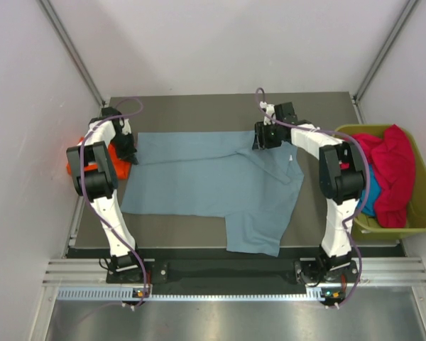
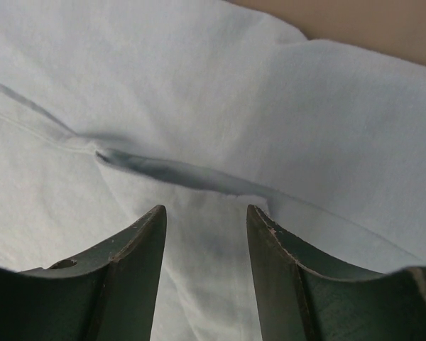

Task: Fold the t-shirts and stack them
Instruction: Fold the tshirt

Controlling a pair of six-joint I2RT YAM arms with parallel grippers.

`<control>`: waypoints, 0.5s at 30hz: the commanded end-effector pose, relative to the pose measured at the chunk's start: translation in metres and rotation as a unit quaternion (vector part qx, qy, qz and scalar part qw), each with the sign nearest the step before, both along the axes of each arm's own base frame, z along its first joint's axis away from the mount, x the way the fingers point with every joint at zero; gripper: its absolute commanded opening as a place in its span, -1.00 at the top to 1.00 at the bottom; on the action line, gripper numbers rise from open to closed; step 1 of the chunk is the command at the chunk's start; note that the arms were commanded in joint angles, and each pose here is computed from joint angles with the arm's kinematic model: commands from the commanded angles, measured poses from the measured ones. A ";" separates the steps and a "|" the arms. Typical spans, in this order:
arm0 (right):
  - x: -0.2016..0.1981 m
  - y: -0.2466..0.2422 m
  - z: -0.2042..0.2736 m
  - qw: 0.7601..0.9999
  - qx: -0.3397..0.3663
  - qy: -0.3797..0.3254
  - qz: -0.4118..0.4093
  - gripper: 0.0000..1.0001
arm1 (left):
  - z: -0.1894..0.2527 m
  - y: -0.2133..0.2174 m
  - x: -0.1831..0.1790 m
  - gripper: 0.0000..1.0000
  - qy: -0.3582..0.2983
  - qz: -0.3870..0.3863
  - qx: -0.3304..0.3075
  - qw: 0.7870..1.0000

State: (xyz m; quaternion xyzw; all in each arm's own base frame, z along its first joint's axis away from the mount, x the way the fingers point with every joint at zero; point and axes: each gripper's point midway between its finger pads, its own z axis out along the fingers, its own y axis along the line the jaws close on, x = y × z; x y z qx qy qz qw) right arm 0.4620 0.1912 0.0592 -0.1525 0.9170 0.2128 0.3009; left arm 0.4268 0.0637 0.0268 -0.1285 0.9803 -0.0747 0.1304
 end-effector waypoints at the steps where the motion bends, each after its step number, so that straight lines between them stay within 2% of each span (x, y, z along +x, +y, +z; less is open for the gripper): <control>1: 0.026 -0.001 0.010 0.999 0.003 -0.033 -0.013 0.00 | -0.008 0.007 -0.004 1.00 0.013 0.011 0.012 1.000; 15: 0.030 -0.015 0.004 0.999 -0.004 -0.030 -0.029 0.01 | -0.010 0.008 -0.006 1.00 0.017 0.008 0.017 1.000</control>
